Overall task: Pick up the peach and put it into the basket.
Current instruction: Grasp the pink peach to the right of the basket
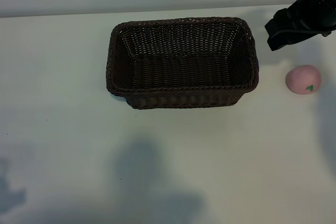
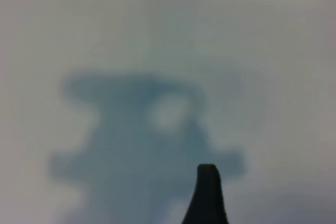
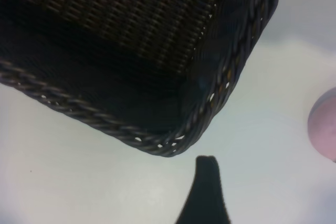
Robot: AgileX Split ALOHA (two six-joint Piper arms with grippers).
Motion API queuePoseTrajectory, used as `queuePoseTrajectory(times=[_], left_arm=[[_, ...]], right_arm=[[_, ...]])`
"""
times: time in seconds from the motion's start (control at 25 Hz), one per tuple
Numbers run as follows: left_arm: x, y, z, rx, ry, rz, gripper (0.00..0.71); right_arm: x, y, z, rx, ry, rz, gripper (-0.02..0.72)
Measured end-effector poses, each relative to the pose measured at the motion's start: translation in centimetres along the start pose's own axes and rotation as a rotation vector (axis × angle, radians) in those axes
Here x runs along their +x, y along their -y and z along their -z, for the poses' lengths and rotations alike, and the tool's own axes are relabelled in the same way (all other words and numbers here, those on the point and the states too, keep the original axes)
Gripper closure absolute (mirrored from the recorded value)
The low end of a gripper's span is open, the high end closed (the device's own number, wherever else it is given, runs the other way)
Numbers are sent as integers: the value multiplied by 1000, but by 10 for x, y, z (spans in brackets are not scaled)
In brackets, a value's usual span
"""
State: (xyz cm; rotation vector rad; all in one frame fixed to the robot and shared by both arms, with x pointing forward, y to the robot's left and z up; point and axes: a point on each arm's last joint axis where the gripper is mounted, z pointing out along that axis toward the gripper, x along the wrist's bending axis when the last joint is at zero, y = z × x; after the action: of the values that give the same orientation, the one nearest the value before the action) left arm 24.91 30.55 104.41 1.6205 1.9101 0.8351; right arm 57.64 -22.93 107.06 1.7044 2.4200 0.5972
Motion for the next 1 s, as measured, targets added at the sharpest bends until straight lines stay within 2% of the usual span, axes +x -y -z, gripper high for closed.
queuePoseTrajectory(times=[0.2,0.28,0.48,0.8,0.92,1.0], left_arm=[[1,14,15,-139,28,-20,114],[1,17,17,-163,31,-21,114],[1,18,16,-159,55,-27,114],[3,18,14,-154,203,-133,114],[3,18,14,-154,223,-148,114],[3,18,14,-153,224,-149,114]], right_arm=[[0,0,0,-1,0,0,118],[0,0,0,-1,0,0,118],[0,0,0,0,-1,0,118],[0,0,0,-1,3,2,118],[-3,1,0,6,33,0,120],[-7,1,0,14,79,-11,130]])
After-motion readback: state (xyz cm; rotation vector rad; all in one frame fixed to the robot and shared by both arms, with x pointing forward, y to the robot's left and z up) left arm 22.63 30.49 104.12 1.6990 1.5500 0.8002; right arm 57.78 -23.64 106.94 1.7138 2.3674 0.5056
